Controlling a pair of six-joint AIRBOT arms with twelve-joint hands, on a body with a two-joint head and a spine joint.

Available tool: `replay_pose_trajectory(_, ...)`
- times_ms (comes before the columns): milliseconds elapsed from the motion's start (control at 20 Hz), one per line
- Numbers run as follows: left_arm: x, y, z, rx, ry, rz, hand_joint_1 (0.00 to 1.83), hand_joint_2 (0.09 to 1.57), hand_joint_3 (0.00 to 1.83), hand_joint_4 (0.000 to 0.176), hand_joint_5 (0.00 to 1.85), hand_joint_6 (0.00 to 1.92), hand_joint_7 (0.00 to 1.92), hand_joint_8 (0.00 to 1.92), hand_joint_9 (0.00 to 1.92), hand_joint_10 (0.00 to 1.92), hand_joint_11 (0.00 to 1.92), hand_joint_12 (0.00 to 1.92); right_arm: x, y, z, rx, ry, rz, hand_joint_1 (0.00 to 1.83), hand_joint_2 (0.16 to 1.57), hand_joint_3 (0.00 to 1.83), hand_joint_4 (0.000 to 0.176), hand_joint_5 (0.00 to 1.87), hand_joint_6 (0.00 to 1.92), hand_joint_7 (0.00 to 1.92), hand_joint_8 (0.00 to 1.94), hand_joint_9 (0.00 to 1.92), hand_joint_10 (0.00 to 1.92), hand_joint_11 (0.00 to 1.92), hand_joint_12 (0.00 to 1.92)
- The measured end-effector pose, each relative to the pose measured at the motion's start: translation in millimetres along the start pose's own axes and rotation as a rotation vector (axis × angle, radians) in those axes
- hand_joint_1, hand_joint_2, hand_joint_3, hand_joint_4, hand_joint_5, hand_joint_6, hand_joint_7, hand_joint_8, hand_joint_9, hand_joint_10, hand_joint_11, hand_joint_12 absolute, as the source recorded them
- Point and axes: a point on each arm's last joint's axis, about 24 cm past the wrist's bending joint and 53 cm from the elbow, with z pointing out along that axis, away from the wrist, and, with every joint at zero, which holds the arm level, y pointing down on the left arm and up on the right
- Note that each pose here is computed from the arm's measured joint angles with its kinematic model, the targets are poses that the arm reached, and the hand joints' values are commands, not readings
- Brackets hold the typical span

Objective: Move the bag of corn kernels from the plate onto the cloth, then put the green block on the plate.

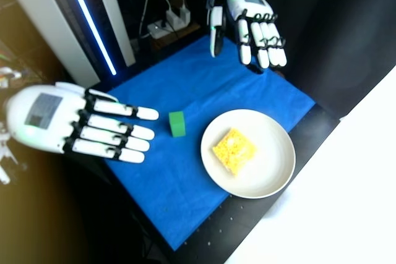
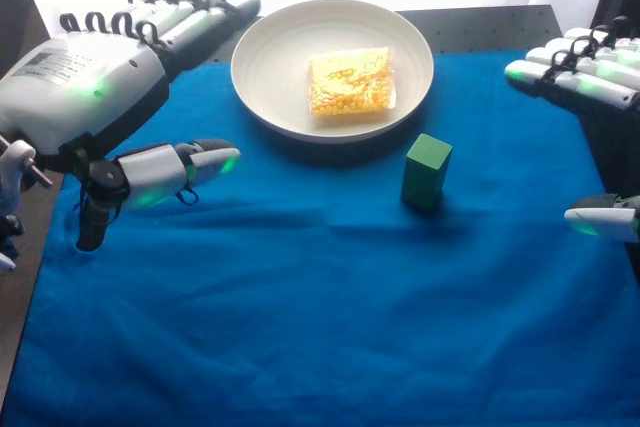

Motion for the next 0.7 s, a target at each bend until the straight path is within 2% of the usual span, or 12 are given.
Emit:
replay_pose_trajectory(100,-0.7,0.8,0.2,-0.004,-0.002,-0.004,0.77,1.25,0.01,0.018,0.00,0.00,0.00,0.00,0.00,0.00,0.00,0.00,4.0,1.9,1.2,-0.007,0.008,0.001,0.62,1.22,0.01,0.010,0.00,0.00,0.00,0.00,0.00,0.00,0.00,0.00)
replay_pose_trajectory(150,-1.1,0.1,1.1,-0.003,-0.002,-0.005,0.61,1.29,0.02,0.006,0.00,0.00,0.00,0.00,0.00,0.00,0.00,0.00,4.9,2.6,1.7,-0.010,0.009,0.000,0.59,1.22,0.01,0.000,0.00,0.00,0.00,0.00,0.00,0.00,0.00,0.00)
replay_pose_trajectory(200,-3.7,-1.0,3.6,0.001,-0.006,-0.004,0.49,1.31,0.03,0.003,0.00,0.00,0.00,0.00,0.00,0.00,0.00,0.00,5.6,2.3,2.4,-0.008,0.007,0.008,0.57,1.22,0.01,0.000,0.00,0.00,0.00,0.00,0.00,0.00,0.00,0.00)
replay_pose_trajectory(300,-11.5,1.2,21.8,0.003,-0.013,0.003,0.47,1.32,0.02,0.000,0.00,0.00,0.00,0.00,0.00,0.00,0.01,0.00,5.3,1.3,2.5,-0.005,0.007,0.008,0.51,1.23,0.01,0.000,0.00,0.00,0.00,0.00,0.00,0.00,0.00,0.00)
replay_pose_trajectory(400,-13.7,5.1,45.9,-0.006,0.001,-0.002,0.59,1.28,0.00,0.027,0.00,0.00,0.00,0.00,0.00,0.00,0.00,0.00,4.4,1.2,2.6,-0.005,0.004,0.008,0.52,1.24,0.01,0.000,0.00,0.00,0.00,0.00,0.00,0.00,0.00,0.00)
replay_pose_trajectory(450,-8.3,5.4,59.5,-0.010,0.033,-0.002,0.62,1.25,0.00,0.051,0.00,0.00,0.00,0.00,0.00,0.00,0.02,0.01,4.8,1.2,2.7,-0.005,0.005,0.009,0.47,1.27,0.02,0.000,0.00,0.00,0.00,0.00,0.00,0.00,0.00,0.00)
replay_pose_trajectory(500,-2.4,4.6,69.4,-0.009,0.061,0.004,0.61,1.25,0.00,0.060,0.00,0.00,0.00,0.00,0.00,0.00,0.01,0.01,5.0,1.1,2.8,-0.005,0.005,0.010,0.41,1.29,0.03,0.000,0.00,0.00,0.00,0.00,0.00,0.00,0.00,0.00)
replay_pose_trajectory(550,6.8,0.9,81.9,-0.006,0.101,0.008,0.63,1.23,0.03,0.045,0.00,0.00,0.00,0.01,0.00,0.00,0.00,0.30,5.7,1.5,3.2,-0.006,0.006,0.011,0.37,1.30,0.03,0.000,0.00,0.00,0.00,0.00,0.00,0.00,0.00,0.00)
replay_pose_trajectory(600,14.8,-4.2,93.5,-0.001,0.129,0.017,0.64,1.23,0.01,0.052,0.00,0.00,0.01,0.01,0.00,0.00,0.00,0.49,6.4,1.8,3.4,-0.007,0.006,0.012,0.43,1.30,0.02,0.000,0.00,0.00,0.00,0.00,0.00,0.00,0.00,0.00)
replay_pose_trajectory(650,22.1,-6.6,101.5,-0.006,0.150,0.036,0.68,1.23,0.01,0.040,0.00,0.00,0.01,0.00,0.02,0.01,0.00,0.61,7.5,2.2,3.9,-0.008,0.008,0.014,0.47,1.29,0.02,0.000,0.00,0.00,0.00,0.00,0.00,0.00,0.00,0.00)
replay_pose_trajectory(700,30.7,-7.0,107.6,-0.014,0.175,0.049,0.73,1.22,0.00,0.041,0.00,0.00,0.01,0.00,0.04,0.01,0.00,0.64,8.3,2.5,4.2,-0.009,0.009,0.015,0.50,1.29,0.01,0.000,0.00,0.00,0.00,0.00,0.00,0.00,0.00,0.00)
